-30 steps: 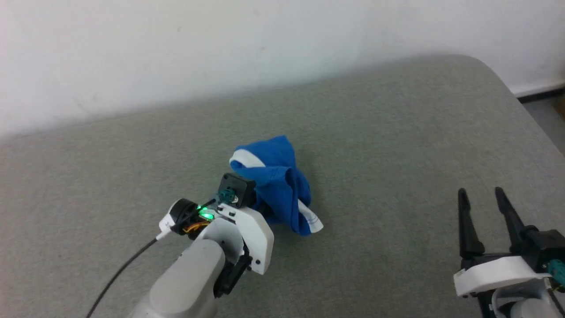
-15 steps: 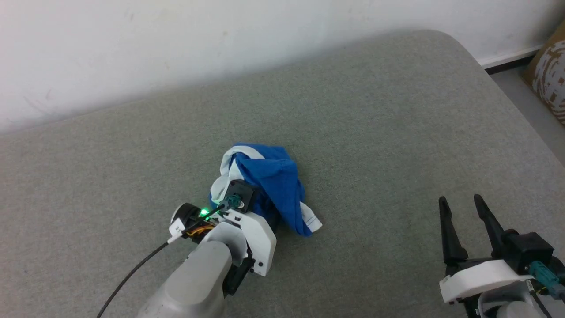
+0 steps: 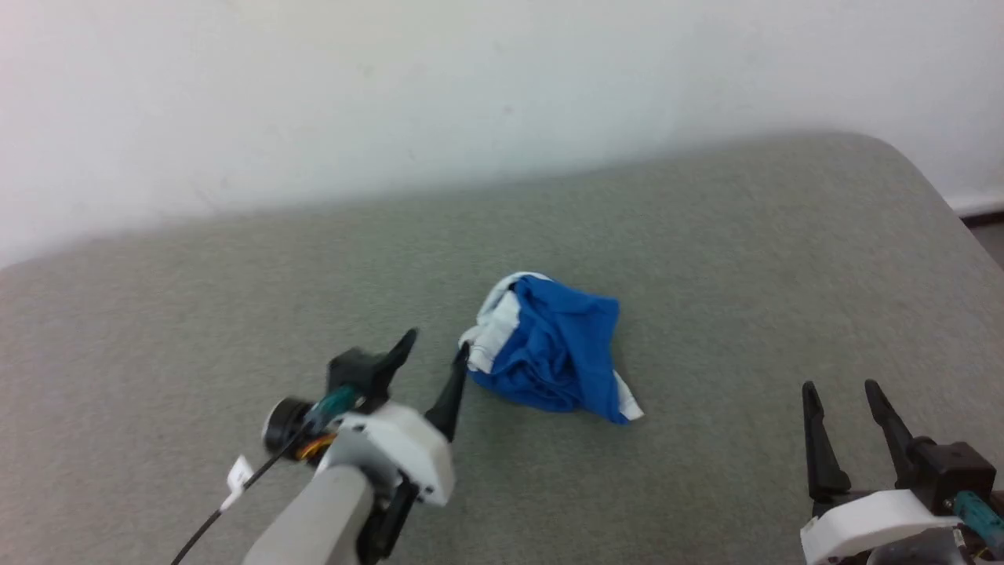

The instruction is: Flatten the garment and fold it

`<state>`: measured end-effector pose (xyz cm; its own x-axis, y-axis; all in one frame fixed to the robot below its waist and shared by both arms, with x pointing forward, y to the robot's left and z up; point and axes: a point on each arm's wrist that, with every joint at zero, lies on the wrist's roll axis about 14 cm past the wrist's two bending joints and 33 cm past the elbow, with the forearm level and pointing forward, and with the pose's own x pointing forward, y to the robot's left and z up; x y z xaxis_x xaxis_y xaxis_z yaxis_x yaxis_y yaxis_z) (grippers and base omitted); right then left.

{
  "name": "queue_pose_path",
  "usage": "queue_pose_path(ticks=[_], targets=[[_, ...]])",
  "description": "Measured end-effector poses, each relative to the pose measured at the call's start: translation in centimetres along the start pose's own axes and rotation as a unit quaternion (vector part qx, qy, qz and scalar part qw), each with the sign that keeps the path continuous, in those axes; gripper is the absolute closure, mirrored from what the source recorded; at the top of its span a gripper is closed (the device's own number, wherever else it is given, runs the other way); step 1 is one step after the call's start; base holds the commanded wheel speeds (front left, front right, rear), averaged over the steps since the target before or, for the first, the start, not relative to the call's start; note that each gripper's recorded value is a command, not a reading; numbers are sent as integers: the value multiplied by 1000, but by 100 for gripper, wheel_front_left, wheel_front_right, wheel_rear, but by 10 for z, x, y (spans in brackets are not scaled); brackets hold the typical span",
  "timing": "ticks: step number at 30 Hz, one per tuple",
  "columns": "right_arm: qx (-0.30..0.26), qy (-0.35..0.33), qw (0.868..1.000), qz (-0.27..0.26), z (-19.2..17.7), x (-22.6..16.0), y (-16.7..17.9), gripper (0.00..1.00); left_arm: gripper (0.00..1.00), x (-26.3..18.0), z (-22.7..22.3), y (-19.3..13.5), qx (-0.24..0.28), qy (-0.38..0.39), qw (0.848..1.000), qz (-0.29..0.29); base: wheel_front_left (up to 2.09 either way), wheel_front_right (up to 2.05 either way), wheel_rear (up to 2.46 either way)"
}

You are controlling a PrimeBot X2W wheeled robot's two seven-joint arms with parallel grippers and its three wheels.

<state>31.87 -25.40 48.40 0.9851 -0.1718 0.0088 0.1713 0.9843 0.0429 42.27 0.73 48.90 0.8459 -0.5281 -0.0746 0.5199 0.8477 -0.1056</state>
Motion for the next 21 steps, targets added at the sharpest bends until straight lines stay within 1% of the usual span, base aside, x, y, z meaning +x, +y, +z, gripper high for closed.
queue_pose_path(ticks=[5,9,12,17,21], targets=[[4,-6,999,42,2,2,27,0,0,-49,3,43,-6,-26,997,77,0,0,0],[8,-10,998,66,5,3,42,0,0,-85,26,65,-7,-74,989,132,0,0,0],[11,-13,996,90,7,5,58,0,0,-109,35,72,-10,-100,982,159,0,0,0],[14,-9,994,111,4,2,71,0,0,-140,41,75,-37,-135,970,198,0,0,0],[17,-1,993,120,-1,1,77,0,0,-159,21,75,-47,-117,968,217,0,0,0]])
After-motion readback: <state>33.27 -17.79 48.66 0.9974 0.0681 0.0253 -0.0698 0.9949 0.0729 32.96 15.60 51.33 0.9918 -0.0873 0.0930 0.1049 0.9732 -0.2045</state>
